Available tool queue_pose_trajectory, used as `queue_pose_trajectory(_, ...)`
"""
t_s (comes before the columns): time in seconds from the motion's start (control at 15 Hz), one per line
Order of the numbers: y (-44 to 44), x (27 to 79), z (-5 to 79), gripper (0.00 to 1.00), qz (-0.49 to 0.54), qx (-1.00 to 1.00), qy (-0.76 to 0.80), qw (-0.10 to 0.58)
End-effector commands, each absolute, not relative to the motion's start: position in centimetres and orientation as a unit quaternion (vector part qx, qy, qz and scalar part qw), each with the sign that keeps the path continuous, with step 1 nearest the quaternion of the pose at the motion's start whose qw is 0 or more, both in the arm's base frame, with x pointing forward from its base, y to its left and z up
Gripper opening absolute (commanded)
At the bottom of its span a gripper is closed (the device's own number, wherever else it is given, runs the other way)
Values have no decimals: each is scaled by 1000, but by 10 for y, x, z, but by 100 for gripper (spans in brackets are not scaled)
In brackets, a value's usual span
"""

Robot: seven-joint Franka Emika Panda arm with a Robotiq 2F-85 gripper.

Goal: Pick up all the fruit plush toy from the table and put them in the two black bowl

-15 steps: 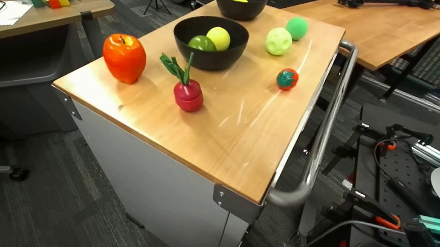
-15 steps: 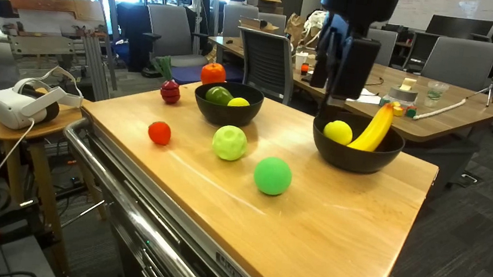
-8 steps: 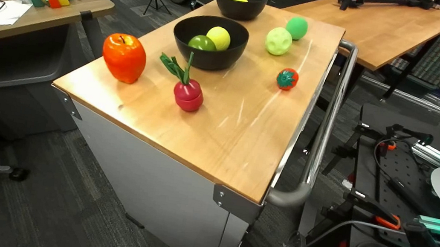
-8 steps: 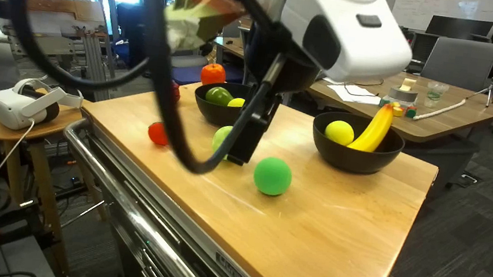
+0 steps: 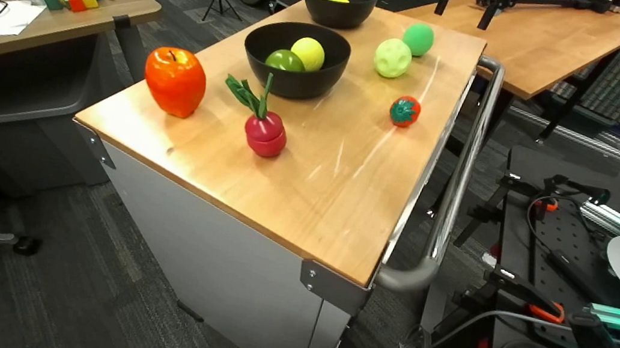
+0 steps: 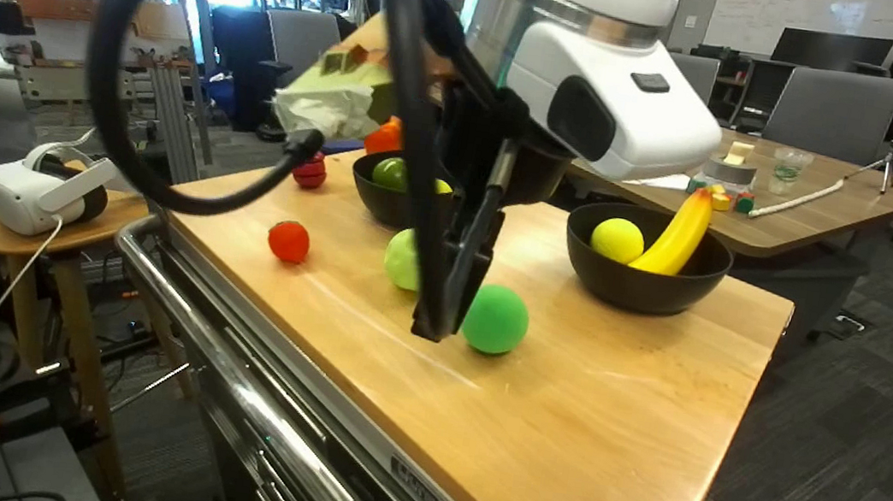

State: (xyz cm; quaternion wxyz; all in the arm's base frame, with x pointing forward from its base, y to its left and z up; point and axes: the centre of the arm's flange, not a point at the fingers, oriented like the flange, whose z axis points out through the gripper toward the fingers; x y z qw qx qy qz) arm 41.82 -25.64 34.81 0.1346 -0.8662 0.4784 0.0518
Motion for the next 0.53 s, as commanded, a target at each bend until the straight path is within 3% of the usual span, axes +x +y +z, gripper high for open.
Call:
queue_pose_trajectory(0.0,-264,444,332,100,38,-880,467,80)
queue_pose_trajectory(0.47,-267,479,318,100,11,-878,470,88)
